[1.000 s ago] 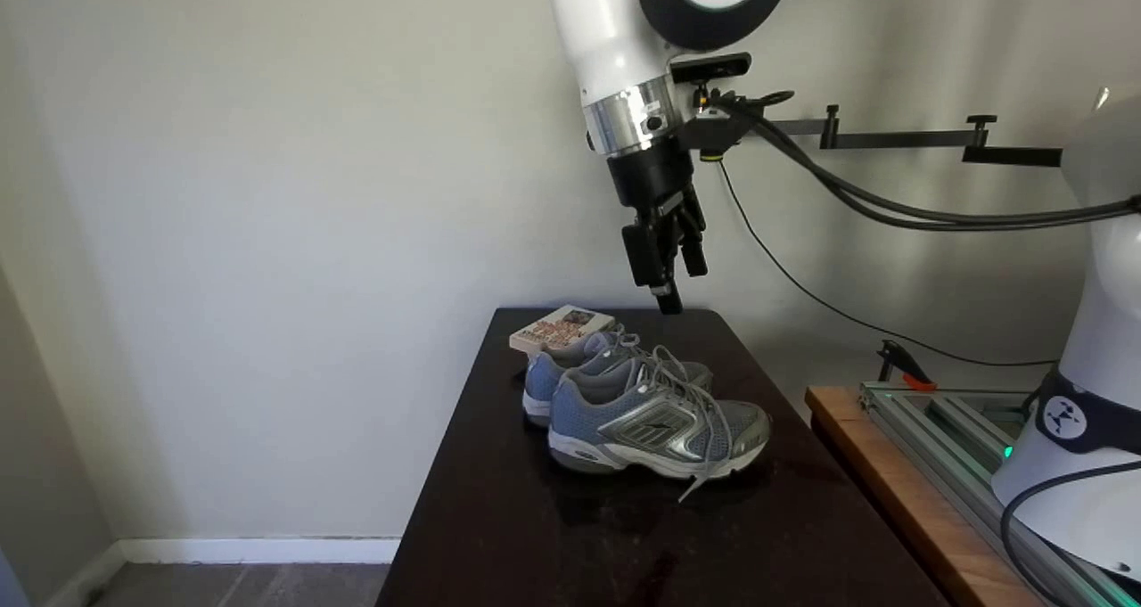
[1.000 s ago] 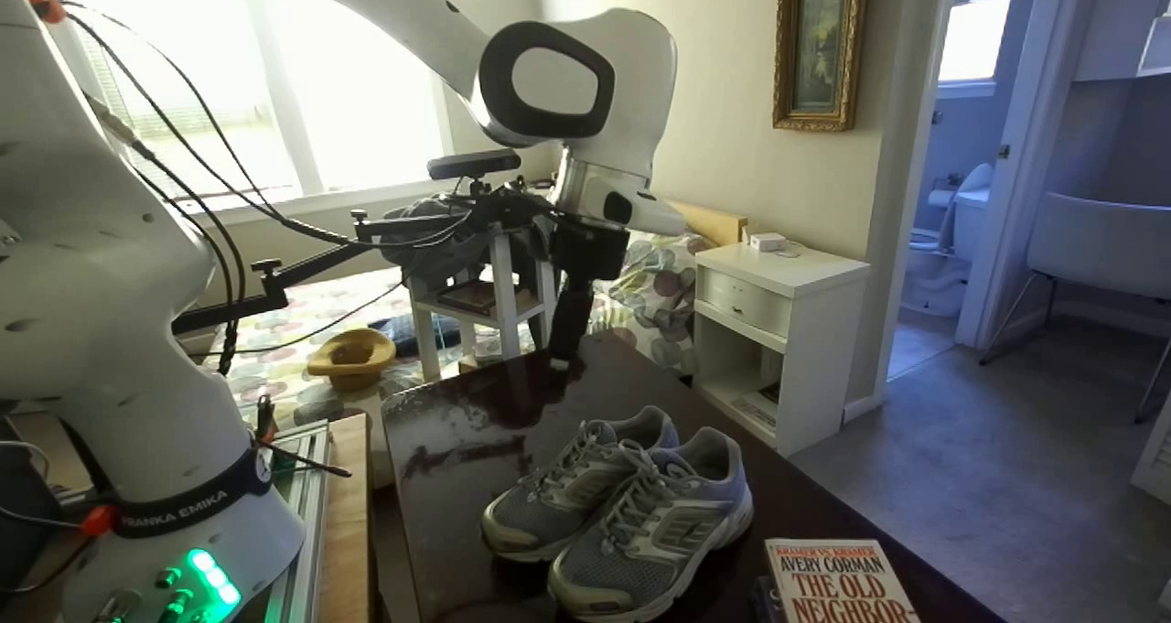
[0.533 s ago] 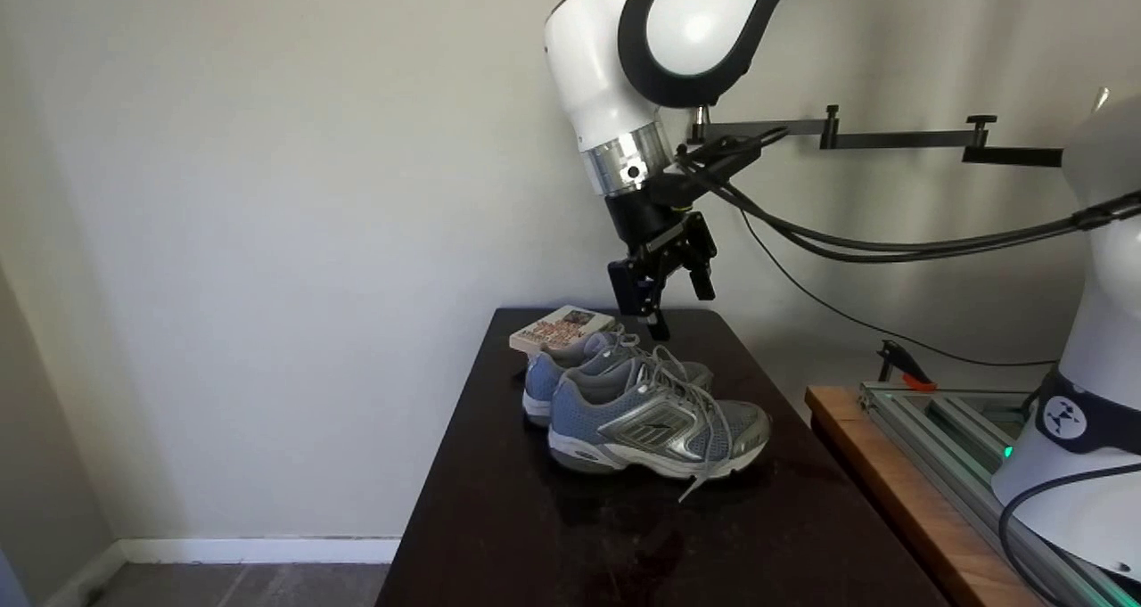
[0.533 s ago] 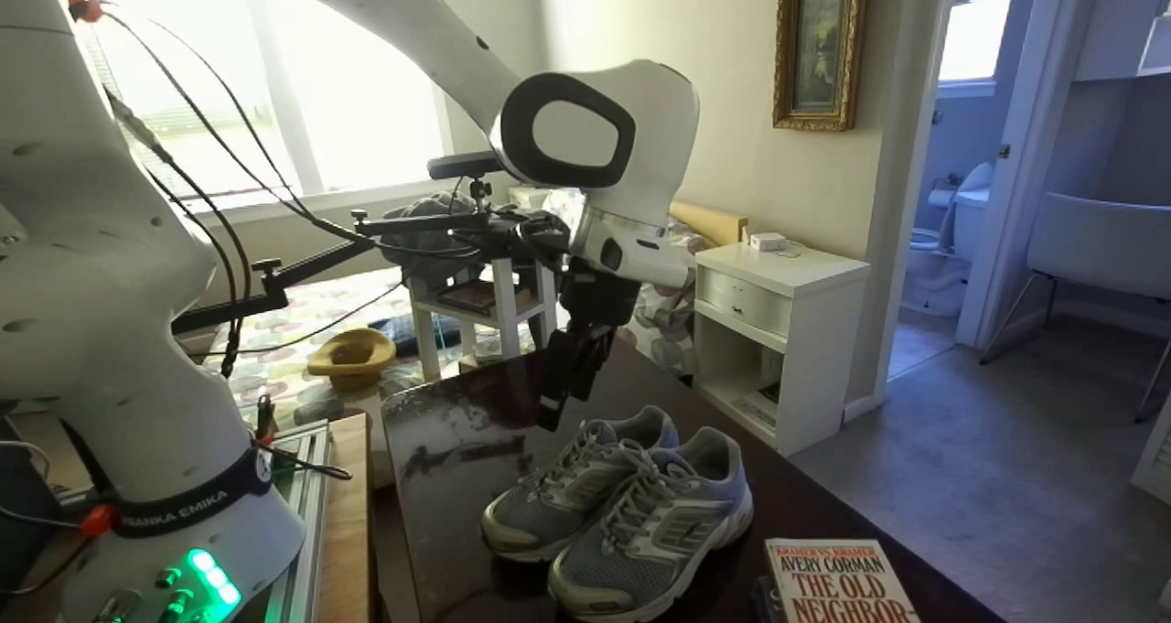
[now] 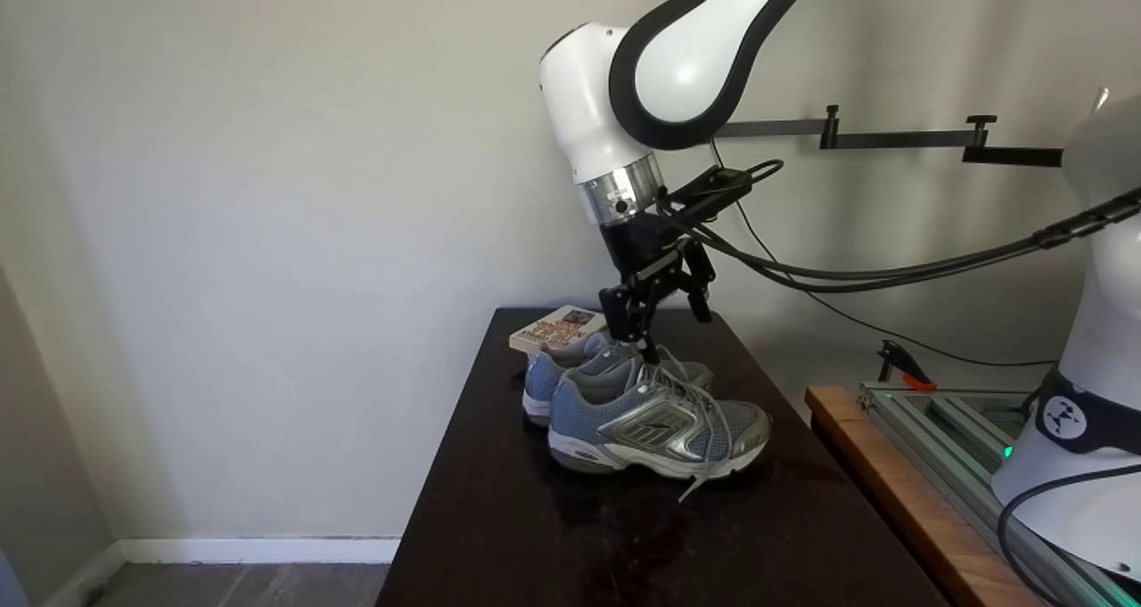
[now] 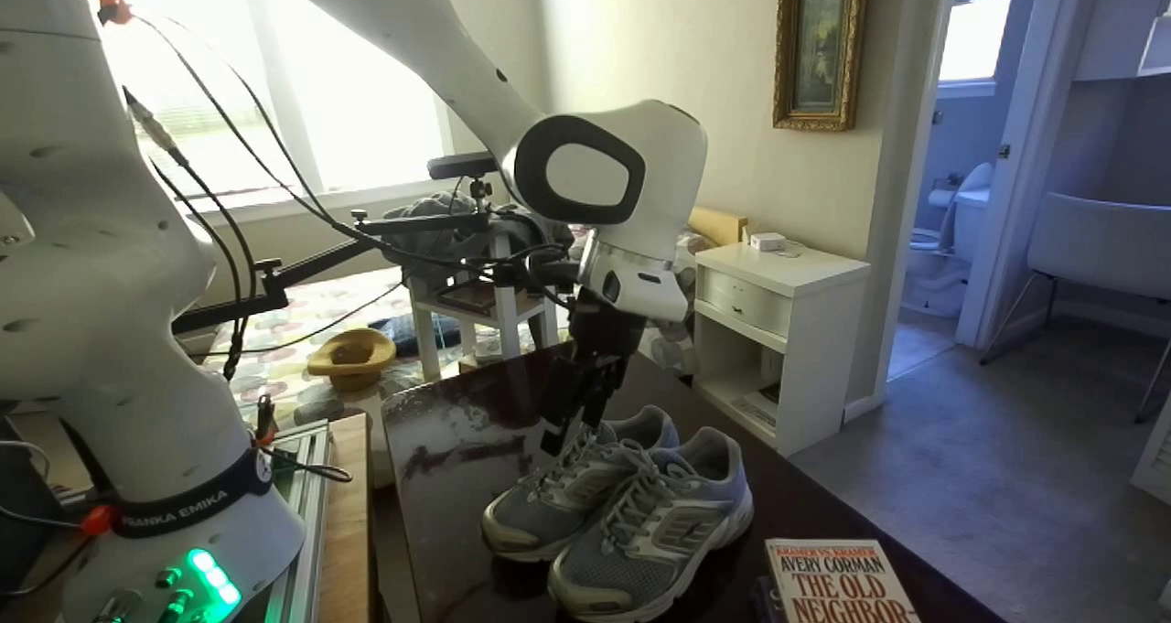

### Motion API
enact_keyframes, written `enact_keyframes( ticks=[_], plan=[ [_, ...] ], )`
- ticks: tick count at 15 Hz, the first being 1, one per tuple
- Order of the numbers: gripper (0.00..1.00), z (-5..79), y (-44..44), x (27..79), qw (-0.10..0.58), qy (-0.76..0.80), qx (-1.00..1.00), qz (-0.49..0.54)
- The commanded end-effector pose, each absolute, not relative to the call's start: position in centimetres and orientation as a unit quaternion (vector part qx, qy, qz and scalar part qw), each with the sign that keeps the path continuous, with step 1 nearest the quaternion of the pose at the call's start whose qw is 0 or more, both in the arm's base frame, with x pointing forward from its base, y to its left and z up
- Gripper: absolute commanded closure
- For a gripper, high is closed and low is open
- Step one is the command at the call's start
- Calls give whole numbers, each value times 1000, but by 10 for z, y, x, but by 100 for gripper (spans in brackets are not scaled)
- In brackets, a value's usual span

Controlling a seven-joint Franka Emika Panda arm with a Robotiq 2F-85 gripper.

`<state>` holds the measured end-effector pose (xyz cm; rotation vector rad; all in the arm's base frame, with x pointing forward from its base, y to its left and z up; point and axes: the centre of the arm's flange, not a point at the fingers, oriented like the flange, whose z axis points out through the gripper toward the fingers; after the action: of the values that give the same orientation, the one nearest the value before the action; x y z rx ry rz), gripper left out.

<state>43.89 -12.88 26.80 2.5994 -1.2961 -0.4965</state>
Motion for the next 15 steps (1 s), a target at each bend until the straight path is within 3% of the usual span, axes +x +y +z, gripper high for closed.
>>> enact_keyframes(
  ticks=[1,7,15],
  plan=[
    [0,256,-130,447,104,-458,868,-160],
    [0,249,-130,446,110,-463,862,-171],
    [0,268,-128,440,162,-431,845,-272]
  ],
)
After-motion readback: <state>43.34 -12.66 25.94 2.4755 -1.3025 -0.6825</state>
